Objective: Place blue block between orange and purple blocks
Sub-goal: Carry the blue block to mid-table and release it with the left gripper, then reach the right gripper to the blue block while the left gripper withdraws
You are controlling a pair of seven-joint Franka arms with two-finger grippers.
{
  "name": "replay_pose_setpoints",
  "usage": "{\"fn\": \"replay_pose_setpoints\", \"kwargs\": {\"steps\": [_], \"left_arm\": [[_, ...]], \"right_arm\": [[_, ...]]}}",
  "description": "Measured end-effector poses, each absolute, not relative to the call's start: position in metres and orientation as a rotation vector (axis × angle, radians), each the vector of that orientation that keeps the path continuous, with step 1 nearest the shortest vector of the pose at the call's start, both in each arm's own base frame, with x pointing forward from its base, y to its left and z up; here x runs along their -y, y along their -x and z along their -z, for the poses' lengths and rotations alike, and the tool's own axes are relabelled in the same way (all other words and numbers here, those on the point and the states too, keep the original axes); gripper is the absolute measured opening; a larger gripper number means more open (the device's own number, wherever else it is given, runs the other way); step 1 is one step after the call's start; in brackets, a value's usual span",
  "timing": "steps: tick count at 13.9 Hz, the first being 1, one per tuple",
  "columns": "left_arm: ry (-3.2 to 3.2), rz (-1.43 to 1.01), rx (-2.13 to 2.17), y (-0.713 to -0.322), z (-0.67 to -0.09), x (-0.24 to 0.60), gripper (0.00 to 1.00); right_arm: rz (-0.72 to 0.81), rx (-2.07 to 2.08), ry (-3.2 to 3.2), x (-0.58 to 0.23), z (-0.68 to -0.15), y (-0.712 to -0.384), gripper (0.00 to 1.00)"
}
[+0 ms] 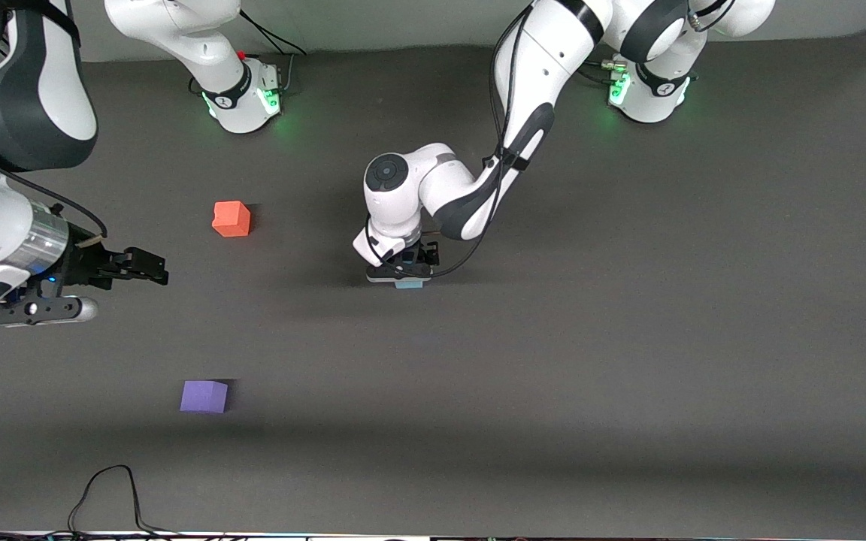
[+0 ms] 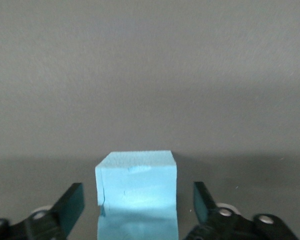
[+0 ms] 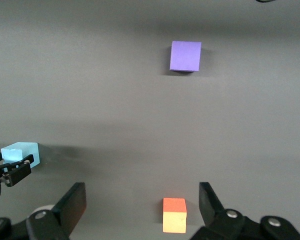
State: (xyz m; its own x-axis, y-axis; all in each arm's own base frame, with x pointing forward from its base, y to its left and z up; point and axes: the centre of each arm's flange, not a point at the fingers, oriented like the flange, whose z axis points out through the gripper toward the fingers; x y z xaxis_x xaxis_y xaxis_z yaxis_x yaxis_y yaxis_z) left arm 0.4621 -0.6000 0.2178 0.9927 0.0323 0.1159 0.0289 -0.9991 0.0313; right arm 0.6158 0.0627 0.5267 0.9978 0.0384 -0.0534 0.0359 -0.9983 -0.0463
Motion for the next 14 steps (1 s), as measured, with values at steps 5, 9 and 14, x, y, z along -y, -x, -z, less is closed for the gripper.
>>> {"fn": "replay_pose_setpoints", "kwargs": {"steps": [5,9,14], "left_arm": [[-3.065,-0.157,-0.175,-0.526,-0.329,0.548,1.00],[-3.093,0.043,-0.119,-0.581,-0.433,0.413,1.00],[-3.128,0.169,0.036,-0.583,-0.470,0.213,1.00]], "right_arm": [[-0.157,0.072,3.062,-0.073,-0.532,-0.609,1.00],[-0.259,0.079,2.941,-0.091,-0.537,-0.599,1.00],[-0.391,0.015,2.892,-0.187,-0.541,-0.570,1.00]]}}
